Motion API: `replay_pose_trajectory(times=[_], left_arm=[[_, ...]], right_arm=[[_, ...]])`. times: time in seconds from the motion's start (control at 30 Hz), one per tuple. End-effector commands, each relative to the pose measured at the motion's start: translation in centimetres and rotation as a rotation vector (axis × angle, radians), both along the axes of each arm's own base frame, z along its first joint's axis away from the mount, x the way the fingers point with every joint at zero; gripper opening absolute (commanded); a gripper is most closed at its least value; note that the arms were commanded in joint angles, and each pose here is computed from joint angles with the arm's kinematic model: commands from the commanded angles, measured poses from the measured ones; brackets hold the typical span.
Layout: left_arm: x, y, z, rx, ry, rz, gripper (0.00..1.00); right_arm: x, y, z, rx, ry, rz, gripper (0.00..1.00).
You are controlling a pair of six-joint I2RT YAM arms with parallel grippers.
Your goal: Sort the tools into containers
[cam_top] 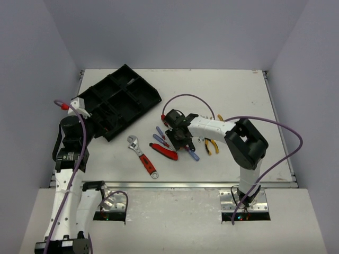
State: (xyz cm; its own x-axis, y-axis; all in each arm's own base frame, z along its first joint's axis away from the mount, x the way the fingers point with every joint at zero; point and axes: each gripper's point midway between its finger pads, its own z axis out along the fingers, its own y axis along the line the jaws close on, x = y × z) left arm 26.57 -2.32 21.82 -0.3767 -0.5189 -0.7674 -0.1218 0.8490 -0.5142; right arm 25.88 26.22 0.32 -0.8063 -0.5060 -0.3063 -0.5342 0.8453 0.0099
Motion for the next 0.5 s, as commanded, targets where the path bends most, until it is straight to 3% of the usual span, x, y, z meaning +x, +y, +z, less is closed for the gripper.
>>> replay_pose_trajectory(times=[0.0,0.17,0.3,0.47], left_arm=[[0.5,-0.4,0.7,0.014,-0.043,-0.039,1.00],[0.4,-0.7,0.8,0.013,-0.058,-0.051,1.00],[0.5,-1.1,0.5,0.005,-0.047,-0.074,1.00],[0.6,-1.9,0.2,-0.012,-0.033,-0.118,1.00]], right_arm=[[1.2,1.6,0.2,0.012,-0.049,0.009,0.42],[1.8,2.1,-0.1,0.006,-0.062,0.010,0.48],[2.3,2.2,-0.1,-0.003,-0.078,0.006,0.45],[2.9,2.5,1.3,0.022,-0.116,0.000,0.26]])
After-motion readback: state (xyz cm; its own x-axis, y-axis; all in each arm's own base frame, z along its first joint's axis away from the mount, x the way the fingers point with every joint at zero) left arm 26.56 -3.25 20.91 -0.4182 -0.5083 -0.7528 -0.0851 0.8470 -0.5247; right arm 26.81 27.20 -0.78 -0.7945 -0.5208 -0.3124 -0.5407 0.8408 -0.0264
